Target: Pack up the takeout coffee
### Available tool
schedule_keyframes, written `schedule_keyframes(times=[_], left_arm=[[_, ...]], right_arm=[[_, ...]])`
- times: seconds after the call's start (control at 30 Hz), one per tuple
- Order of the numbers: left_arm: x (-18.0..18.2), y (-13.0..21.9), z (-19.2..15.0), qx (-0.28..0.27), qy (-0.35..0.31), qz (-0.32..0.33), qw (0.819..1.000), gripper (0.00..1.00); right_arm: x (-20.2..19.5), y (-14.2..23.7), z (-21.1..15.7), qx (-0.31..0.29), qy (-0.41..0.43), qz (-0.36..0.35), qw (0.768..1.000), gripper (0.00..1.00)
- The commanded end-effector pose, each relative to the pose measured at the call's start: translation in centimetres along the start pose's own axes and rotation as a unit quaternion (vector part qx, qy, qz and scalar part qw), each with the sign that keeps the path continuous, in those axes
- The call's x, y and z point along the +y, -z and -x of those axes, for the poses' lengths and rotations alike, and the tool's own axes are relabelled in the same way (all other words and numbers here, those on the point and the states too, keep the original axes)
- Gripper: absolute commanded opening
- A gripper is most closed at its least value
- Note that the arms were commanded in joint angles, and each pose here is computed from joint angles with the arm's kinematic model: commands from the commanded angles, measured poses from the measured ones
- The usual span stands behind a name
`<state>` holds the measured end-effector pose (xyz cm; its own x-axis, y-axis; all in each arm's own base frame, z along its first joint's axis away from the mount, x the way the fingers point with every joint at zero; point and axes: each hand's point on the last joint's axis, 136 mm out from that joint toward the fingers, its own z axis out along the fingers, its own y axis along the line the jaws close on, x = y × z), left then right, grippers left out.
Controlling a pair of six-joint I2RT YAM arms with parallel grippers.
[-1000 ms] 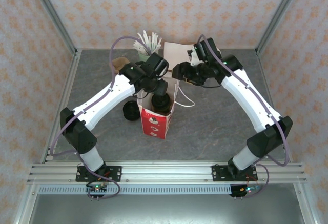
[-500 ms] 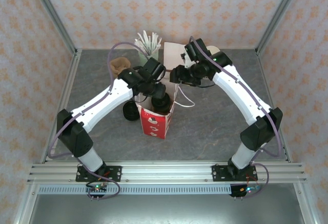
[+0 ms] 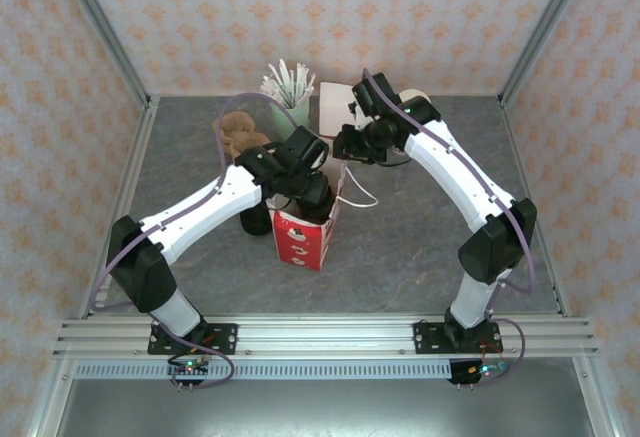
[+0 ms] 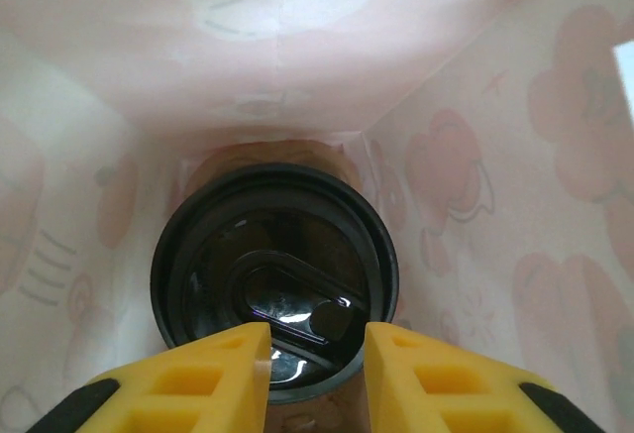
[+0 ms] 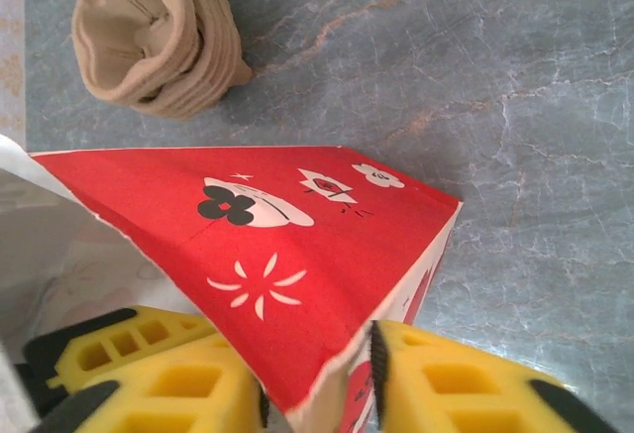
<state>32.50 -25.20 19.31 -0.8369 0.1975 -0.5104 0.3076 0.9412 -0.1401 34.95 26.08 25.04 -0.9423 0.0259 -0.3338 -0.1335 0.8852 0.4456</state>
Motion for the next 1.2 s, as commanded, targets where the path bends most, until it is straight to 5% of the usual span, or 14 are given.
schedule_keyframes(times=[0.0, 0.5, 1.17], left_arm=[[-0.2, -0.7, 1.0, -0.012, -0.001, 0.003, 1.0, 0.28], [-0.4, -2.9, 2.5, -0.021, 0.005, 0.016, 1.0, 0.19], [-0.8, -6.1, 1.2, 0.012, 0.012, 0.008, 1.0, 0.16]], right_arm=[[0.5, 0.6, 0.6, -0.013, 0.0, 0.003, 1.0, 0.25], [1.1, 0.6, -0.2, 0.0, -0.008, 0.024, 1.0, 0.07], [2.5, 0.5, -0.6, 0.009, -0.007, 0.055, 0.998, 0.04]])
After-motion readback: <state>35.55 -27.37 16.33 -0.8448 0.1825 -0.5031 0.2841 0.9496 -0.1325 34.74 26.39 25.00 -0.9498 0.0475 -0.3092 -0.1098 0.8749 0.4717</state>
